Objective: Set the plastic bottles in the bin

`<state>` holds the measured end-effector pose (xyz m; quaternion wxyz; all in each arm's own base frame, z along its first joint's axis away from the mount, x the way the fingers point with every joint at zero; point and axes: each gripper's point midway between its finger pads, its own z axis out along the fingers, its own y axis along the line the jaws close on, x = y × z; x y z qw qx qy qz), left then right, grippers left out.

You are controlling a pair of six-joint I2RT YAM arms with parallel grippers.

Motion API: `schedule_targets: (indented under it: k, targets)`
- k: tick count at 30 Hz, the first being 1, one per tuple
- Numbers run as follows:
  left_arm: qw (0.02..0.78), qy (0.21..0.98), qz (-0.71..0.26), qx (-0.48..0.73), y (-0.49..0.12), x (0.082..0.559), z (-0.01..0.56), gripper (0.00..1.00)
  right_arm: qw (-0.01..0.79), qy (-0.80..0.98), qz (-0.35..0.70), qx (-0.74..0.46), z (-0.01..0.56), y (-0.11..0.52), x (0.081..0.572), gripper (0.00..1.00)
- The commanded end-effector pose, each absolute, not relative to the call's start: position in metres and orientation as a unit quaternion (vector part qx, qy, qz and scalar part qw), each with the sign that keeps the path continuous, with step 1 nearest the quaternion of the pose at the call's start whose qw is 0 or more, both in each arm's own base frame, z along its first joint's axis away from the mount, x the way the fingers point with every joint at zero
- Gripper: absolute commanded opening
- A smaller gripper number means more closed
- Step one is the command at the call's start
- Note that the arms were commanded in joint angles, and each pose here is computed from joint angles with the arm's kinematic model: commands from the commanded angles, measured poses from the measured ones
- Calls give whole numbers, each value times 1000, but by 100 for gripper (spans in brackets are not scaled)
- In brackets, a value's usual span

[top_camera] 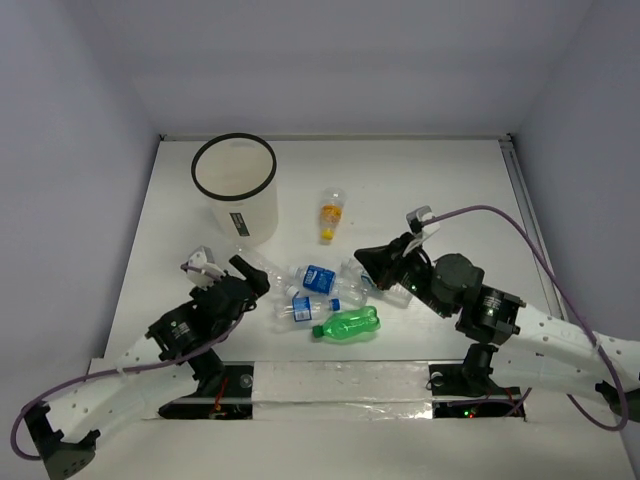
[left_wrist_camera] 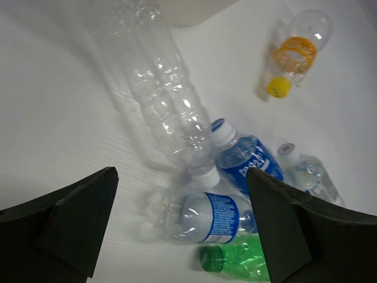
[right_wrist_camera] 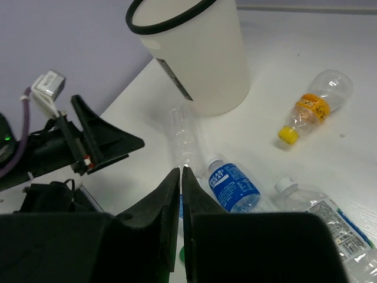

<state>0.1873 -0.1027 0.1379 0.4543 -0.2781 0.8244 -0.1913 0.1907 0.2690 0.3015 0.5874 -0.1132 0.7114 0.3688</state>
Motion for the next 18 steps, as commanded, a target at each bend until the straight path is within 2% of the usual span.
schedule_targets:
  k: [1, 5, 7, 11, 18]
  targets:
    - [464, 803, -159, -340, -91, 197, 121, 90, 587, 684, 415, -125, 317, 281, 183, 12]
    - [466, 805, -150, -336, -94, 221, 112, 91, 572, 688, 421, -149, 309, 289, 178, 24]
    - [470, 804, -114, -346, -73, 238, 102, 94, 560, 696, 419, -160, 302, 293, 175, 24]
    - [481, 795, -112, -352, -51, 264, 103, 94, 545, 696, 432, -179, 294, 302, 169, 24]
    - [472, 814, -114, -318, -57, 296, 95, 96, 534, 690, 447, -196, 290, 309, 164, 24]
